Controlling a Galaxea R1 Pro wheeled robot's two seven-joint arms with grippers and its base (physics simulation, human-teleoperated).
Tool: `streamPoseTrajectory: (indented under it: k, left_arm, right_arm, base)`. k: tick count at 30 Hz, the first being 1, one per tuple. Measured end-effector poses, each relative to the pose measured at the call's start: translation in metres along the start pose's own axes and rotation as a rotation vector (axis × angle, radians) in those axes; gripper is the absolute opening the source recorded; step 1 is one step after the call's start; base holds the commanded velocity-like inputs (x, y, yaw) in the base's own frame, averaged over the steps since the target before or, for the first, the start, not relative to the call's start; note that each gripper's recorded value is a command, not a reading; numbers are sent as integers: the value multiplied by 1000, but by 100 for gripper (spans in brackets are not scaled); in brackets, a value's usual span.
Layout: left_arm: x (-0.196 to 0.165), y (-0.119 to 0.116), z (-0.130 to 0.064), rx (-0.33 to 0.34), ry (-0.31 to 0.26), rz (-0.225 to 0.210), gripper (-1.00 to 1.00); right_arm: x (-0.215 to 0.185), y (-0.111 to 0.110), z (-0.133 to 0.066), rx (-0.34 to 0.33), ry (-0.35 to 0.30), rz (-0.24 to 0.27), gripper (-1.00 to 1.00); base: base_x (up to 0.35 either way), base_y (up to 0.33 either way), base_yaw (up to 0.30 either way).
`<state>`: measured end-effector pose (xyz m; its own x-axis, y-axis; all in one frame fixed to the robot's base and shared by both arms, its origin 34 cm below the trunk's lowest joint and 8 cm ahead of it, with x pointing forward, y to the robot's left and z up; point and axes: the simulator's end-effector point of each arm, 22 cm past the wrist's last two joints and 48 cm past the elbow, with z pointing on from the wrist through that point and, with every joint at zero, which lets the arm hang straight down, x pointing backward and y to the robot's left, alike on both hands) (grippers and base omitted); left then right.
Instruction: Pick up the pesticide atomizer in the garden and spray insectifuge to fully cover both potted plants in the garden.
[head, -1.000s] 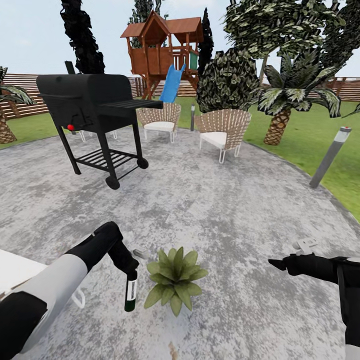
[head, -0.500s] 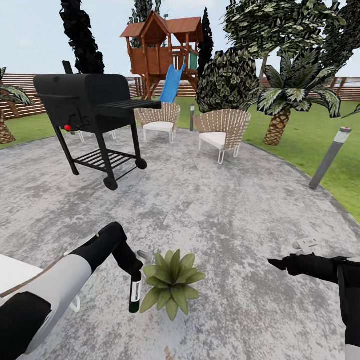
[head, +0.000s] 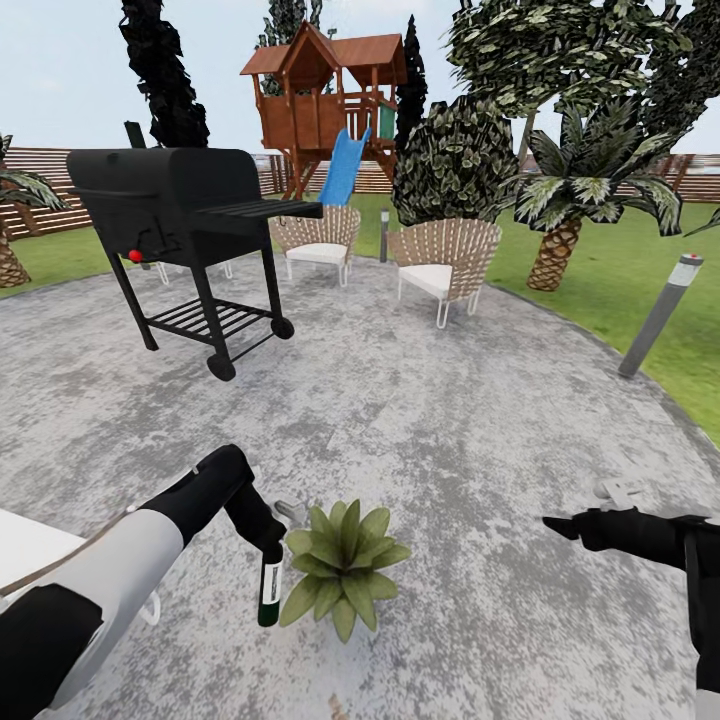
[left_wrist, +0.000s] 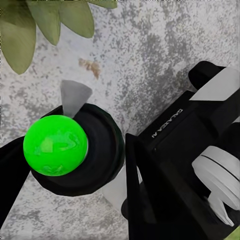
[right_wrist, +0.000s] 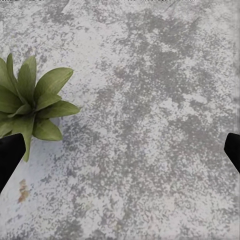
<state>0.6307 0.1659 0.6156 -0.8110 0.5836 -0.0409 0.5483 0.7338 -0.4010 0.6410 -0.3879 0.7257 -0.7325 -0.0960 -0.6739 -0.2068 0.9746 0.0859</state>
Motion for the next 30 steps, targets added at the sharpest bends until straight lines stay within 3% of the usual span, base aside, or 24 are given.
streamPoseTrajectory:
  k: [11, 30]
  left_arm:
    - [2, 0, 2, 1, 3, -1, -100]
    - [5, 1, 3, 1, 8, -5, -100]
  right_arm:
    - [0, 0, 0, 0, 0, 1, 100]
    - [0, -1, 0, 1, -1, 2, 100]
  base:
    - [139, 0, 0]
    - [7, 0, 0]
